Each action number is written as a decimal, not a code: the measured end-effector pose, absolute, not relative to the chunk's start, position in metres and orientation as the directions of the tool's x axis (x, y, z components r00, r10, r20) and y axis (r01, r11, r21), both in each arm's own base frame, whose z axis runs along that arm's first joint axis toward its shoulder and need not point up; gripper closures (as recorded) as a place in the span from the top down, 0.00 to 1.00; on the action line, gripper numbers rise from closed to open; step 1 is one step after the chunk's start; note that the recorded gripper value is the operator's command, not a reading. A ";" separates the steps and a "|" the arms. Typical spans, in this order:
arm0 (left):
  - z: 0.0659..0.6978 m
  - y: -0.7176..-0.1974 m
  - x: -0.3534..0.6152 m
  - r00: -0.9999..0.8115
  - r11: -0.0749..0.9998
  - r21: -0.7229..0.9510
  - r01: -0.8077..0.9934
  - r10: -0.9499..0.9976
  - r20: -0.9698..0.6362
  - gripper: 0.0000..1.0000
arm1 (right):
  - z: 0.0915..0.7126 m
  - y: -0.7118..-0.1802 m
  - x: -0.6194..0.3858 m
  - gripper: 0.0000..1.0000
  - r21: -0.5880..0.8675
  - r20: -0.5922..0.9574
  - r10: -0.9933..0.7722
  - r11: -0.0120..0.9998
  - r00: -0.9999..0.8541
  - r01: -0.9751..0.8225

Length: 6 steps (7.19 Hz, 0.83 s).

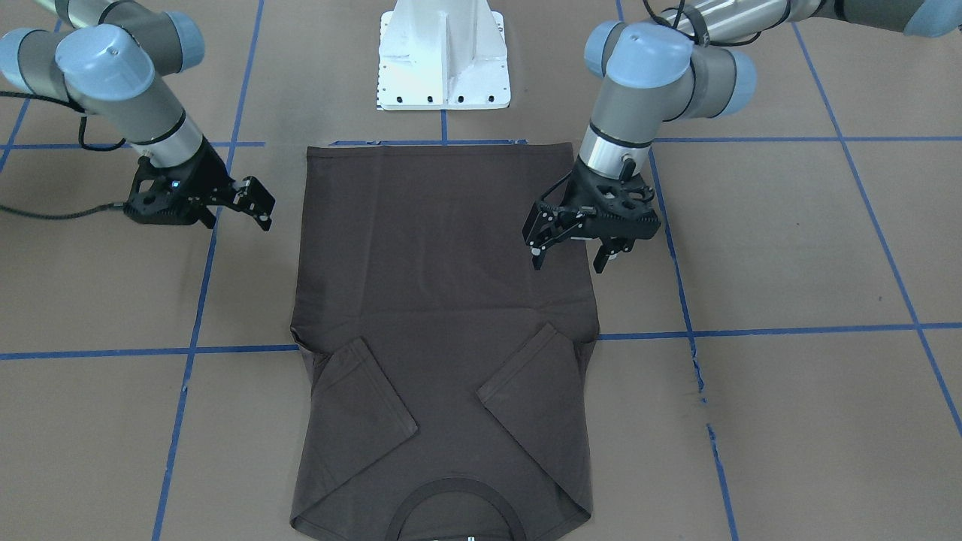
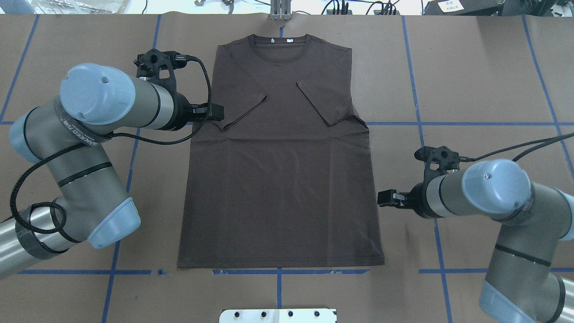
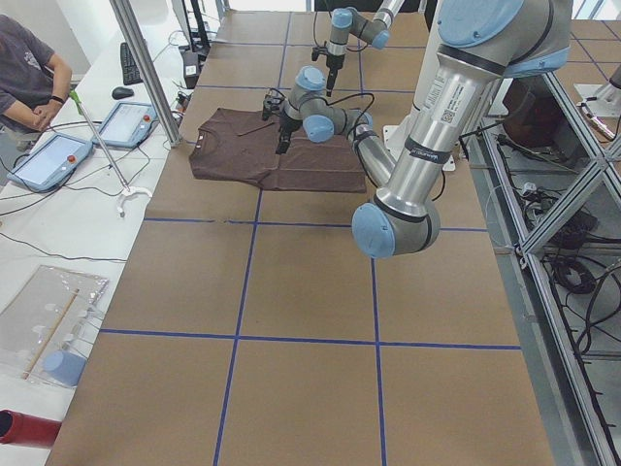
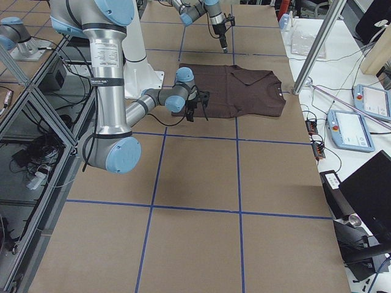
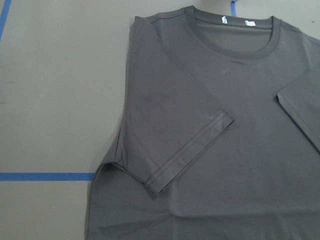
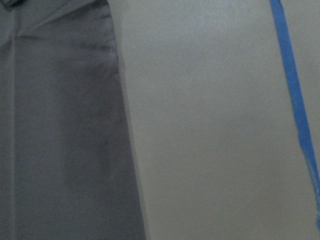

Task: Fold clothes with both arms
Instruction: 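Release the sleeve with the left gripper while the right gripper moves to the hem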

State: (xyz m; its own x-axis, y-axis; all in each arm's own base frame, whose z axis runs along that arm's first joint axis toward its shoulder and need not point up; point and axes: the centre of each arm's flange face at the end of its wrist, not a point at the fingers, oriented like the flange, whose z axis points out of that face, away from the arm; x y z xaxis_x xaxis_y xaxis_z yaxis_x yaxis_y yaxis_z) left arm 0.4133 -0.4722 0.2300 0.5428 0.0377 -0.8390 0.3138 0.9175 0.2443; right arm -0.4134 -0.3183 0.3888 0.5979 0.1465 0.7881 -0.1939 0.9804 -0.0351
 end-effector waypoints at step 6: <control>0.219 -0.466 0.405 0.524 0.913 0.249 0.322 0.047 -0.850 1.00 | 0.387 -0.238 -0.467 0.61 -0.015 0.759 0.099 0.991 0.643 -0.135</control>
State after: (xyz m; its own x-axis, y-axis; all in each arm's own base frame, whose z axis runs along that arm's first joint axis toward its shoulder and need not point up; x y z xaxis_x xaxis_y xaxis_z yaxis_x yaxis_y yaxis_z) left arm 0.4052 -0.4663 0.2195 0.5242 0.0471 -0.8503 0.3221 0.9133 0.2491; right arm -0.4669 -0.2383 0.3867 0.6434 0.0991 0.7591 -0.1351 0.9907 -0.0149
